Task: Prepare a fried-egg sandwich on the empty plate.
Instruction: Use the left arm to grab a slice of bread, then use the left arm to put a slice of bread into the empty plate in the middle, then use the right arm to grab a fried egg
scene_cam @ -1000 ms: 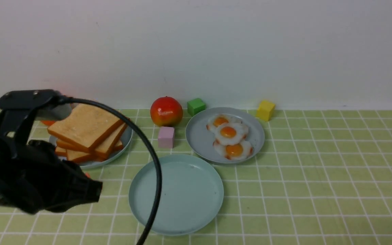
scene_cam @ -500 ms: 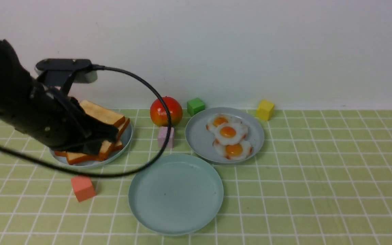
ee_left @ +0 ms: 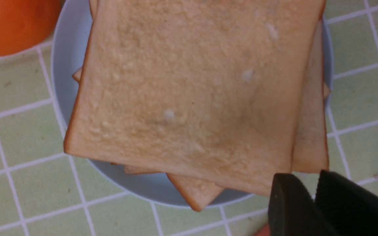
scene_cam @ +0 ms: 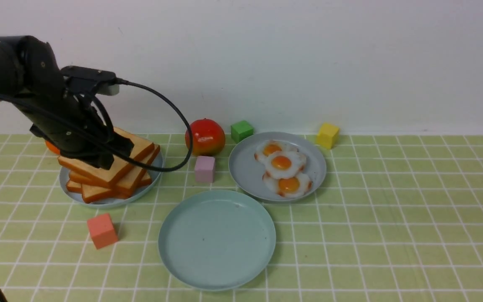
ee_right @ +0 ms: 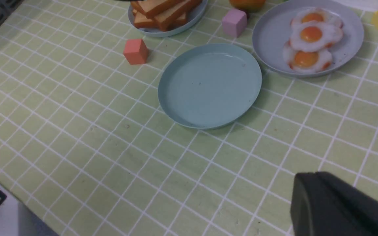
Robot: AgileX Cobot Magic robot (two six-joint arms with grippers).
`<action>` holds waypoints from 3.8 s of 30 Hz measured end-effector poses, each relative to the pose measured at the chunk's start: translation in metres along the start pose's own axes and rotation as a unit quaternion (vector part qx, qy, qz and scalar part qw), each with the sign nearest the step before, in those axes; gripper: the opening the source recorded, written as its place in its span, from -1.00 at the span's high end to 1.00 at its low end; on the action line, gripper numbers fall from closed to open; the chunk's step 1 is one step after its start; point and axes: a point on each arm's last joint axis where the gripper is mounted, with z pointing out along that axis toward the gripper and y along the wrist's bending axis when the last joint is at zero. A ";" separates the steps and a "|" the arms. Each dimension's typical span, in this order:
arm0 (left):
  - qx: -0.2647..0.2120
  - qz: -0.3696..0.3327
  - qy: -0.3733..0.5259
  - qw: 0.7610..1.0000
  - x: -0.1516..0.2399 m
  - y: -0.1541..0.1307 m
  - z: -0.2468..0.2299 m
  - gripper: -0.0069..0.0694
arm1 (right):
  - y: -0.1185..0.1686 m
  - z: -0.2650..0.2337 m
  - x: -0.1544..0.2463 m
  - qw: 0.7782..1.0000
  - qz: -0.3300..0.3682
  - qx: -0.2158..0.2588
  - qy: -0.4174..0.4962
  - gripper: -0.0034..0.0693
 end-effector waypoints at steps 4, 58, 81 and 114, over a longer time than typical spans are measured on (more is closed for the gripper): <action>-0.012 0.015 -0.007 1.000 -0.002 0.003 0.006 0.02 | -0.001 0.000 0.000 1.000 -0.006 0.008 0.002 0.90; 0.049 0.255 -0.024 0.965 0.057 -0.203 -0.038 0.64 | -0.001 0.001 0.003 1.000 -0.005 0.004 0.013 0.79; 0.024 0.288 0.010 0.957 0.068 -0.220 0.007 -0.32 | -0.004 0.007 0.006 0.999 0.006 0.004 0.054 0.44; 0.232 0.020 -0.401 0.886 0.218 -0.107 -0.233 0.85 | -0.167 0.334 -0.051 0.930 0.338 0.024 0.145 -0.09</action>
